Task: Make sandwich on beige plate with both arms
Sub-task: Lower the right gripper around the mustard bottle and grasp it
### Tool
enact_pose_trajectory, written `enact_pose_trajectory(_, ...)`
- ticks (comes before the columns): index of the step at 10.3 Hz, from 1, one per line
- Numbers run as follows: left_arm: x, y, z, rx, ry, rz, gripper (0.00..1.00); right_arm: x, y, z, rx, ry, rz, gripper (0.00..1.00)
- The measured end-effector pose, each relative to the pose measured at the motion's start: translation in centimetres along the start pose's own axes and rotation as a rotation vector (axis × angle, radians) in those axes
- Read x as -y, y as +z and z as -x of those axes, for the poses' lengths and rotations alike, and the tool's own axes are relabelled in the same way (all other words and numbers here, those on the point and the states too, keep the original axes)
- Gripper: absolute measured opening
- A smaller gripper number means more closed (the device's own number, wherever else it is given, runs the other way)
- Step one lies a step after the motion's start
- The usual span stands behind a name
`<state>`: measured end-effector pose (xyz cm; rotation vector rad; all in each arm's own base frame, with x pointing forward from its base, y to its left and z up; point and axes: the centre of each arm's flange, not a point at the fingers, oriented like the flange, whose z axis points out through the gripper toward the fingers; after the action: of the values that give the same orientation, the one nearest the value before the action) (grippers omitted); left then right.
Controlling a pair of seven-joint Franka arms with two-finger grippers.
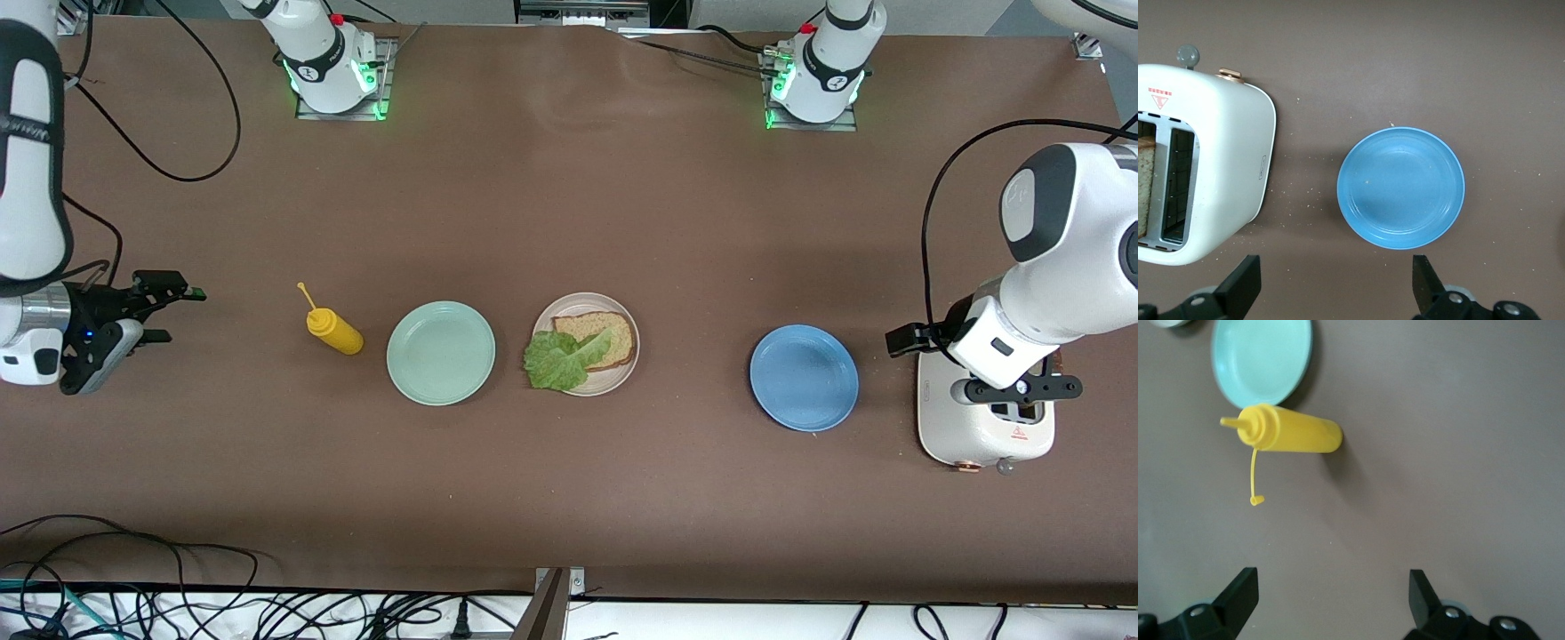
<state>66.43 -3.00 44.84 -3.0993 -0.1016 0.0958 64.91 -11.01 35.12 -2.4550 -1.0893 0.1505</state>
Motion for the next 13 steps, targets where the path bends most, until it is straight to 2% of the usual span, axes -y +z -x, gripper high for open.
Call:
enact_pose_trajectory(3, 0.0, 0.0, 0.0, -0.001, 0.0, 0.0, 1.0, -2.3, 3.9, 0.4, -0.102, -0.244, -0.086, 1.0)
enact_pose_trajectory(5, 0.0, 0.0, 0.0, 0.0, 0.0, 0.0, 1.0, -2.8, 6.1, -0.3, -0.202, -0.389, -0.132, 1.0)
enact_pose_trajectory(8, 0.0, 0.0, 0.0, 0.0, 0.0, 0.0, 1.0, -4.5, 11.4, -0.9, -0.34, -0.483, -0.201, 1.0)
enact_pose_trajectory(9, 0.0, 0.0, 0.0, 0.0, 0.0, 0.0, 1.0, -4.8, 12.7, -0.9, -0.363, -0.491, -0.225, 1.0)
enact_pose_trajectory(11, 0.0, 0.0, 0.0, 0.0, -0.001, 0.0, 1.0, -4.9, 14.1, -0.9, -0.373, -0.505, -0.255, 1.0)
enact_pose_trajectory(13, 0.2, 0.0, 0.0, 0.0, -0.002, 0.0, 1.0, -4.7, 14.8, -1.1, -0.384, -0.591, -0.264, 1.0)
